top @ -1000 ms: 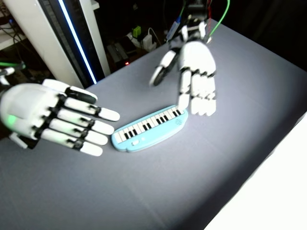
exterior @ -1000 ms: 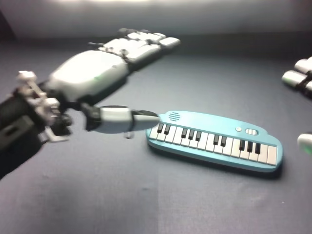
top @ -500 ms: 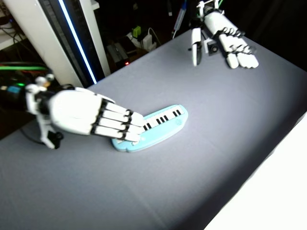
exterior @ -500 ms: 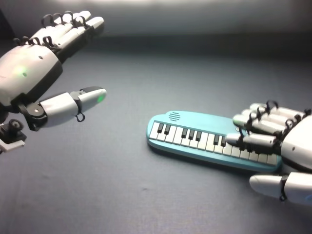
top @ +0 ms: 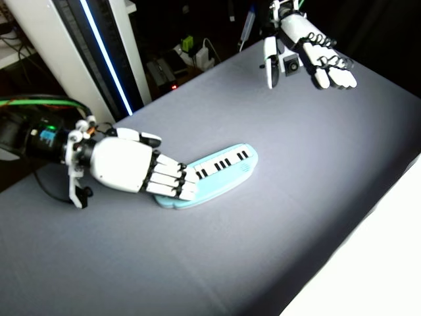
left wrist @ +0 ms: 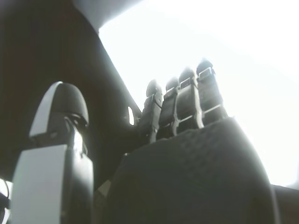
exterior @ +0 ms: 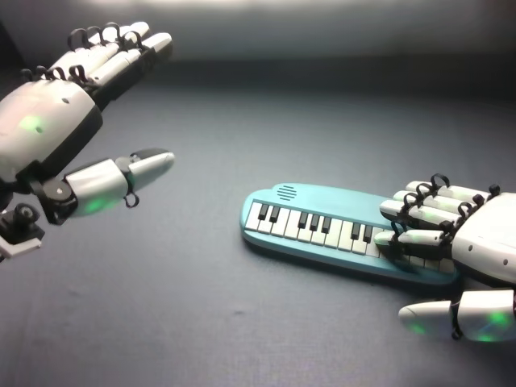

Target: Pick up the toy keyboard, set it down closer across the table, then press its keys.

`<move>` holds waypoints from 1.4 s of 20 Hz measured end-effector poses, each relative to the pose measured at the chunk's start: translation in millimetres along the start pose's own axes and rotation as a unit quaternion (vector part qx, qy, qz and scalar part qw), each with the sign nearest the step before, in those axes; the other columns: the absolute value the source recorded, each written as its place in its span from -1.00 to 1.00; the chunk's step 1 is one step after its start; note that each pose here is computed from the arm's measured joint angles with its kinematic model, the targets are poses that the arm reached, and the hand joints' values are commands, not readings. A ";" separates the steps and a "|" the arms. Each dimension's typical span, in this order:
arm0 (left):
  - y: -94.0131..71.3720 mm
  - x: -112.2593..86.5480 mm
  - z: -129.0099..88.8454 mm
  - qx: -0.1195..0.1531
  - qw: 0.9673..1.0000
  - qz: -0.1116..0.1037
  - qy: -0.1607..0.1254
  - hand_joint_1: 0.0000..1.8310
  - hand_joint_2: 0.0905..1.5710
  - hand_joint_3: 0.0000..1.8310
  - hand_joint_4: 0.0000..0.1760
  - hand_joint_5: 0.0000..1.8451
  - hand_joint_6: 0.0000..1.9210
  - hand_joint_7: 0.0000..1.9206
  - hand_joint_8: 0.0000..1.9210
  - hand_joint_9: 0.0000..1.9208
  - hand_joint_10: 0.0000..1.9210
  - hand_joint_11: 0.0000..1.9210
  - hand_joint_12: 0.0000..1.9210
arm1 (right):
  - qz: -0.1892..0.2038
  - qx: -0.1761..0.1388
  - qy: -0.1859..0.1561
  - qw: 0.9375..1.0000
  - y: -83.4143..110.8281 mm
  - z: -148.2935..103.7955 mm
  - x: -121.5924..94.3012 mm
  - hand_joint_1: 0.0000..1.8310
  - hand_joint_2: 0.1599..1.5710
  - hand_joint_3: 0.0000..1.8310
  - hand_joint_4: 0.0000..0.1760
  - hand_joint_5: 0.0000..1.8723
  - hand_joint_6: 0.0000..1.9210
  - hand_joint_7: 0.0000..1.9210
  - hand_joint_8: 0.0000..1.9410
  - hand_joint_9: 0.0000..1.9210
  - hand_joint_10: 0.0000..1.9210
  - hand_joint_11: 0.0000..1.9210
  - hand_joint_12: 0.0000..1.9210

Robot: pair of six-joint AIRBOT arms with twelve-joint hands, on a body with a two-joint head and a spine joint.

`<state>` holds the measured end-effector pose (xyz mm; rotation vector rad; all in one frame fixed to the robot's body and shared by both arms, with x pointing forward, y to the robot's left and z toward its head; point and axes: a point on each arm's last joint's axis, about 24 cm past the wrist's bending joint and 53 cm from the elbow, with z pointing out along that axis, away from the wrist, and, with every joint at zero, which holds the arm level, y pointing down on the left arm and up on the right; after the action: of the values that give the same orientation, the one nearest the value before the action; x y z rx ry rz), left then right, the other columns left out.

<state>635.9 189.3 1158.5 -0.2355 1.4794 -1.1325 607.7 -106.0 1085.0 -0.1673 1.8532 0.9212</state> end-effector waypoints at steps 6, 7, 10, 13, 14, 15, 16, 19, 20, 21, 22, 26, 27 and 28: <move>3.0 -5.8 -2.4 -0.005 1.000 -0.001 -0.009 -0.30 0.58 -1.00 -0.77 -0.88 -1.00 -1.00 -1.00 -1.00 -1.00 -1.00 -1.00 | -0.003 -0.006 -0.014 1.000 10.8 -15.7 -14.7 -1.00 0.55 -0.98 -1.00 -0.93 -0.97 -1.00 -1.00 -1.00 -1.00 -1.00 -1.00; 3.4 -5.6 -3.3 -0.004 1.000 0.000 -0.009 -0.31 0.58 -1.00 -0.67 -0.88 -1.00 -1.00 -1.00 -1.00 -1.00 -1.00 -1.00 | -0.003 -0.005 -0.014 1.000 10.1 -18.1 -14.0 -1.00 0.55 -0.98 -1.00 -0.88 -0.95 -1.00 -1.00 -1.00 -1.00 -1.00 -1.00; 4.8 -7.4 -4.2 -0.007 1.000 -0.002 -0.014 -0.27 0.58 -1.00 -0.62 -0.88 -1.00 -1.00 -1.00 -1.00 -1.00 -1.00 -1.00 | -0.001 0.009 0.007 1.000 1.3 -24.2 1.2 -1.00 0.52 -1.00 -1.00 -0.66 -0.97 -1.00 -1.00 -1.00 -1.00 -1.00 -1.00; 4.3 -7.5 -4.2 -0.006 1.000 -0.002 -0.014 -0.26 0.58 -1.00 -0.71 -0.87 -1.00 -1.00 -1.00 -1.00 -1.00 -1.00 -1.00 | 0.000 0.019 0.013 1.000 -7.2 -26.1 5.0 -1.00 0.50 -1.00 -1.00 -0.52 -0.97 -0.99 -1.00 -1.00 -1.00 -1.00 -1.00; 4.9 -8.1 -4.2 -0.007 1.000 -0.002 -0.015 -0.26 0.58 -1.00 -0.70 -0.88 -1.00 -1.00 -1.00 -1.00 -1.00 -1.00 -1.00 | 0.002 0.021 0.013 1.000 -9.2 -25.9 5.5 -1.00 0.50 -1.00 -1.00 -0.48 -0.96 -0.97 -0.99 -1.00 -1.00 -1.00 -1.00; 5.5 -8.7 -4.3 -0.008 1.000 -0.004 -0.017 -0.25 0.58 -1.00 -0.67 -0.88 -1.00 -1.00 -1.00 -1.00 -1.00 -1.00 -1.00 | 0.002 0.019 0.007 1.000 -8.5 -24.8 3.5 -1.00 0.50 -1.00 -1.00 -0.45 -0.95 -0.96 -0.99 -1.00 -1.00 -1.00 -1.00; 5.3 -8.9 -4.3 -0.008 1.000 -0.003 -0.017 -0.24 0.58 -1.00 -0.77 -0.87 -1.00 -1.00 -1.00 -1.00 -1.00 -1.00 -1.00 | 0.003 0.017 0.005 1.000 -7.5 -24.5 2.7 -1.00 0.51 -1.00 -1.00 -0.45 -0.96 -0.95 -0.99 -1.00 -1.00 -1.00 -1.00; 6.2 -10.5 -4.5 -0.010 1.000 -0.005 -0.021 -0.26 0.58 -1.00 -0.65 -0.87 -1.00 -1.00 -1.00 -1.00 -1.00 -1.00 -1.00 | 0.003 0.016 0.002 1.000 -6.5 -23.6 1.0 -1.00 0.52 -1.00 -0.71 -0.69 -1.00 -0.96 -0.99 -1.00 -1.00 -1.00 -1.00; 5.9 -10.8 -4.5 -0.009 1.000 -0.005 -0.021 -0.23 0.58 -1.00 -0.64 -0.86 -1.00 -1.00 -1.00 -1.00 -1.00 -1.00 -1.00 | 0.002 0.016 0.002 1.000 -6.5 -23.6 0.9 -1.00 0.51 -1.00 -0.22 -0.76 -1.00 -0.99 -1.00 -1.00 -1.00 -1.00 -1.00; 5.8 -10.7 -4.6 -0.009 1.000 -0.005 -0.021 -0.23 0.58 -1.00 -0.63 -0.86 -1.00 -1.00 -1.00 -1.00 -1.00 -1.00 -1.00 | 0.002 0.019 0.001 1.000 -7.0 -25.3 -0.4 -1.00 0.52 -1.00 -0.40 -0.79 -1.00 -1.00 -1.00 -1.00 -1.00 -1.00 -1.00; 5.8 -10.5 -5.0 -0.008 1.000 -0.004 -0.021 -0.23 0.58 -1.00 -0.78 -0.86 -0.99 -1.00 -1.00 -1.00 -1.00 -1.00 -1.00 | 0.002 0.020 -0.002 1.000 -6.9 -27.3 -3.4 -1.00 0.57 -0.98 -0.92 -0.83 -1.00 -1.00 -1.00 -1.00 -1.00 -1.00 -1.00; 4.5 -7.5 -8.1 -0.009 1.000 -0.010 -0.021 -0.30 0.62 -0.99 -0.80 -0.99 -1.00 -1.00 -1.00 -1.00 -1.00 -1.00 -1.00 | -0.002 -0.002 -0.073 0.997 9.9 -44.0 -48.7 -1.00 0.61 -0.97 -0.56 -1.00 -1.00 -1.00 -1.00 -1.00 -1.00 -1.00 -1.00; 3.2 -7.6 -9.4 -0.005 1.000 -0.007 -0.021 -0.33 0.63 -0.99 -0.80 -1.00 -1.00 -1.00 -1.00 -1.00 -1.00 -1.00 -1.00 | -0.001 -0.009 -0.090 0.996 15.4 -48.2 -57.9 -1.00 0.62 -0.97 -0.54 -1.00 -1.00 -1.00 -1.00 -1.00 -1.00 -1.00 -1.00; 1.6 -7.2 -11.2 -0.004 1.000 -0.007 -0.021 -0.32 0.62 -1.00 -0.72 -1.00 -1.00 -1.00 -1.00 -1.00 -1.00 -1.00 -1.00 | -0.001 -0.016 -0.107 0.994 20.7 -54.6 -65.4 -1.00 0.59 -0.98 0.06 -1.00 -1.00 -1.00 -1.00 -1.00 -1.00 -1.00 -1.00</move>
<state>629.2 200.8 1160.1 -0.2744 1.4468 -1.1274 588.7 -145.9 1160.7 -0.0870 1.6400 0.9310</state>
